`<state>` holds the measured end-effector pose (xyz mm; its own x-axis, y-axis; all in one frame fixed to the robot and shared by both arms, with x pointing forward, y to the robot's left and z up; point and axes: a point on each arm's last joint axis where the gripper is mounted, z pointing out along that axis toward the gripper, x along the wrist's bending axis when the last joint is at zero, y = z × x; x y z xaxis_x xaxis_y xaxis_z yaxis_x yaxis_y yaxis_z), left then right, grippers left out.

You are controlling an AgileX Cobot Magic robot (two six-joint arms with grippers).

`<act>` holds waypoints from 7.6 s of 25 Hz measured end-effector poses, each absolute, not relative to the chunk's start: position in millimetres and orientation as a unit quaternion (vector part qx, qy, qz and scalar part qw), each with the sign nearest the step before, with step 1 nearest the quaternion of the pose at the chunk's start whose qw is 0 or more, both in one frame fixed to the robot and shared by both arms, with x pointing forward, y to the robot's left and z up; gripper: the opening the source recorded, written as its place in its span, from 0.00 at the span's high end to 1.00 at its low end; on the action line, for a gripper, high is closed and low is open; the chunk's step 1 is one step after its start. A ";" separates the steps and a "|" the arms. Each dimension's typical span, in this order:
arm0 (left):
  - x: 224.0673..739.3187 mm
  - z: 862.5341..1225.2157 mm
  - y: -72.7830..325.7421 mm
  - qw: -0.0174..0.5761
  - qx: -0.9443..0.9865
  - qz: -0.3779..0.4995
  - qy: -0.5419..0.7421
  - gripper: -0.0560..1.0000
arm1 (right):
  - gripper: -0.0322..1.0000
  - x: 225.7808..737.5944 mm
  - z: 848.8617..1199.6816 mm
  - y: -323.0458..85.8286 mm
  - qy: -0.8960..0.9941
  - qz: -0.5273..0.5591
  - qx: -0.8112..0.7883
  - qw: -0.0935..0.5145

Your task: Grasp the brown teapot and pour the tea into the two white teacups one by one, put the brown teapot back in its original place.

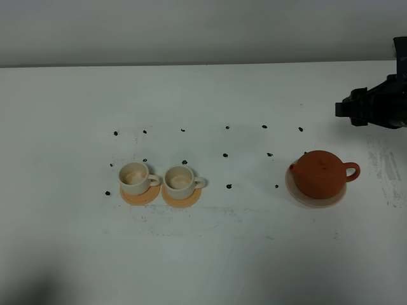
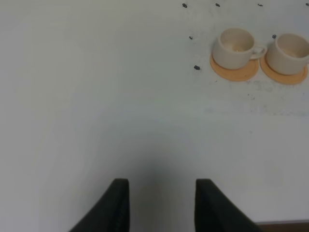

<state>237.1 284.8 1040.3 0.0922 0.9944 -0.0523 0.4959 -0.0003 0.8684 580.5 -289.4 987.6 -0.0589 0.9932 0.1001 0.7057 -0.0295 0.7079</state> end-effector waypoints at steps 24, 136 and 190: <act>237.0 1040.2 284.8 0.387 0.630 0.322 0.592 0.65 | 0.43 544.8 991.5 -324.2 0.634 0.270 0.675 0.264; 237.0 1040.2 284.8 0.387 0.630 0.322 0.592 0.65 | 0.43 552.6 922.2 -322.8 0.659 0.189 0.708 0.166; 237.0 1040.2 284.8 0.387 0.630 0.322 0.592 0.65 | 0.43 542.5 924.4 -303.1 0.722 0.141 0.674 0.062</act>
<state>237.0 284.8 1040.2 0.0923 0.9943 -0.0524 0.4965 -0.0004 0.8680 542.5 -303.1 924.4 -0.0835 0.9913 0.1016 0.9565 0.0511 0.2871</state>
